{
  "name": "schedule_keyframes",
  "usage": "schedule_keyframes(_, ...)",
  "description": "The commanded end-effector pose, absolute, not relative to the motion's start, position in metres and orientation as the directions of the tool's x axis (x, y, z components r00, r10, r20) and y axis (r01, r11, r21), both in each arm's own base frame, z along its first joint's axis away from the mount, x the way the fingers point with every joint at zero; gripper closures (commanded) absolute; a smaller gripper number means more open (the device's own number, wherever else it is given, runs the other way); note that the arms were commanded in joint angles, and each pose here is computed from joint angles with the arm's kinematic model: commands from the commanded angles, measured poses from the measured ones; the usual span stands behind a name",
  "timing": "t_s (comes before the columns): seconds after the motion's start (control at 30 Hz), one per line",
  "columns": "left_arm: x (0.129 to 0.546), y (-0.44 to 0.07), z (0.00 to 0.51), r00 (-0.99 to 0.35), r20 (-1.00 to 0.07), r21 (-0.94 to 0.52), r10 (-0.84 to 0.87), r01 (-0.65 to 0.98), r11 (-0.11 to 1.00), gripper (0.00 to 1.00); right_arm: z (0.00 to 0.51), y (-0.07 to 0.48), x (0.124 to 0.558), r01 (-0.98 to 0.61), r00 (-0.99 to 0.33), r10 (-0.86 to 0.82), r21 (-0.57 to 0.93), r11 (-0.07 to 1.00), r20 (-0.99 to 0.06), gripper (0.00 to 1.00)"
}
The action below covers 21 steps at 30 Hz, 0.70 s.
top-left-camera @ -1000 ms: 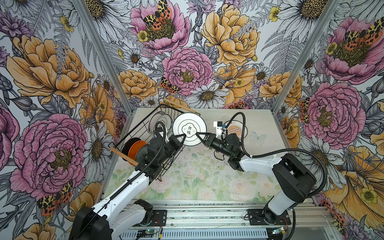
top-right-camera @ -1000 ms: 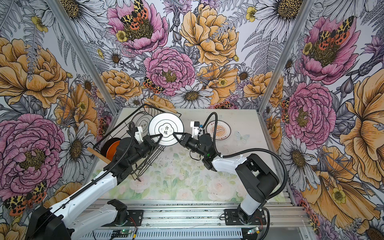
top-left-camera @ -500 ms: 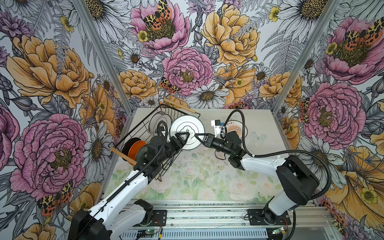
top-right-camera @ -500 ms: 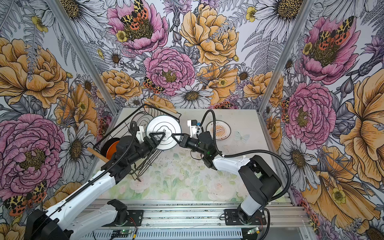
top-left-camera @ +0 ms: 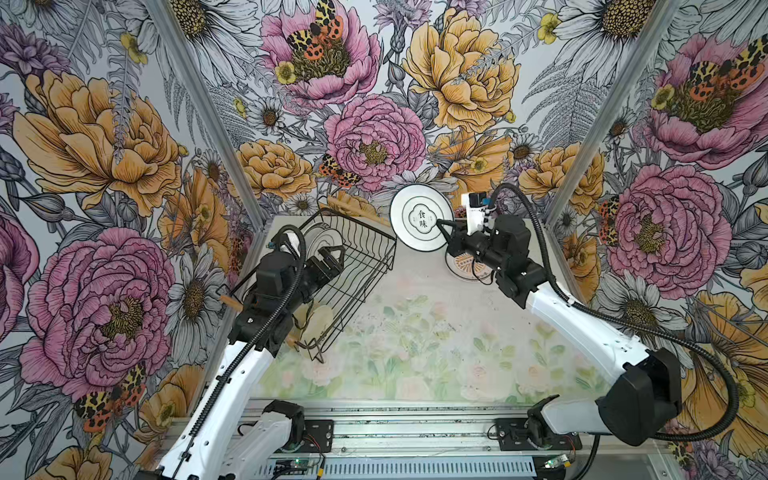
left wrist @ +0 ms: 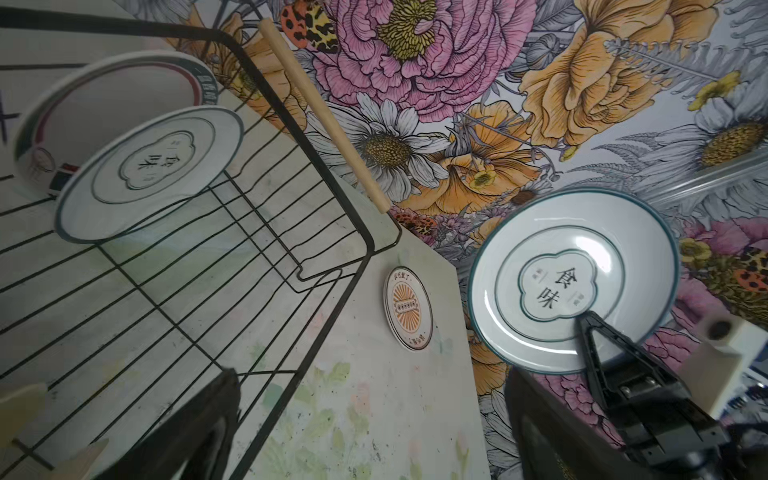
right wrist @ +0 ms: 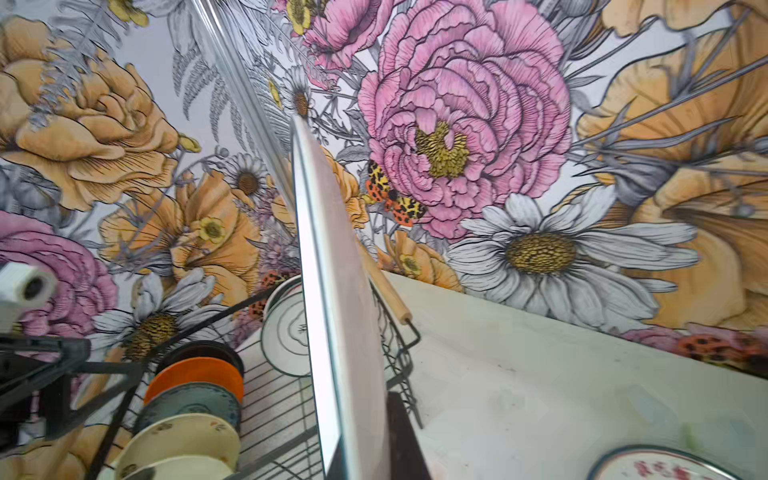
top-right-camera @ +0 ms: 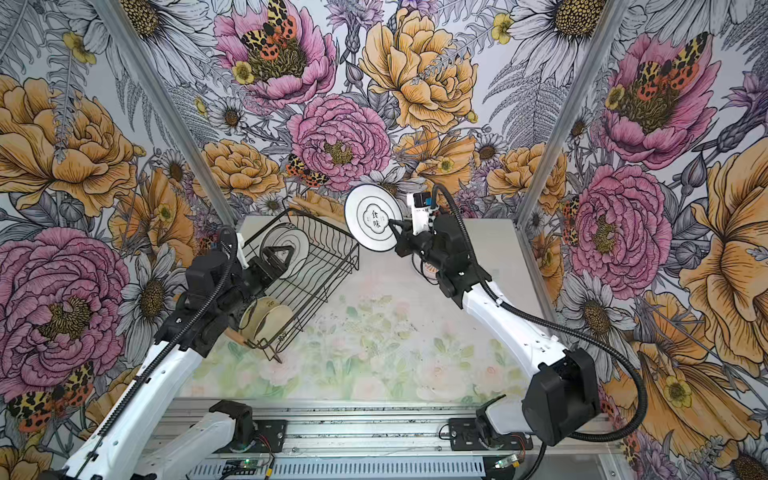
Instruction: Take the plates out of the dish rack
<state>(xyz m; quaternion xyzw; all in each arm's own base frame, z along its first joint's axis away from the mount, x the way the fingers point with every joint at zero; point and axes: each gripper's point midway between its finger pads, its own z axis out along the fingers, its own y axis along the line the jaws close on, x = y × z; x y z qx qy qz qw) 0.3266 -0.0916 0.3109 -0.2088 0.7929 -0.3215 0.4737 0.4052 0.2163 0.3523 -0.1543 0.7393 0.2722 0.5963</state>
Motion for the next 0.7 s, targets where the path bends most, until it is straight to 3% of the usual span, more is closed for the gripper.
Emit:
schedule_keyframes(0.0,0.336,-0.057,0.299,-0.431,-0.707,-0.544,-0.561,-0.175,0.821,0.01,0.344,0.159,0.423,-0.361,-0.190,-0.022,0.049,0.931,-0.981,1.00)
schedule_keyframes(0.17,0.367,-0.029,0.283,-0.418,-0.792,-0.337,-0.445,-0.309,0.890,0.01,0.321,0.101,0.443,-0.174,-0.254,0.093,0.140,0.975,-0.963,1.00)
schedule_keyframes(0.37,0.395,-0.015,0.283,-0.378,-0.872,-0.113,-0.311,-0.462,0.879,0.01,0.273,0.060,0.459,-0.022,-0.382,0.360,0.398,0.917,-0.851,1.00)
schedule_keyframes(0.5,0.408,-0.015,0.283,-0.366,-0.883,-0.081,-0.293,-0.496,0.864,0.01,0.233,0.043,0.465,0.090,-0.451,0.532,0.556,0.826,-0.717,1.00)
schedule_keyframes(0.67,0.423,-0.022,0.281,-0.406,-0.877,-0.049,-0.258,-0.457,0.888,0.01,0.203,0.038,0.471,0.158,-0.496,0.621,0.640,0.752,-0.607,1.00)
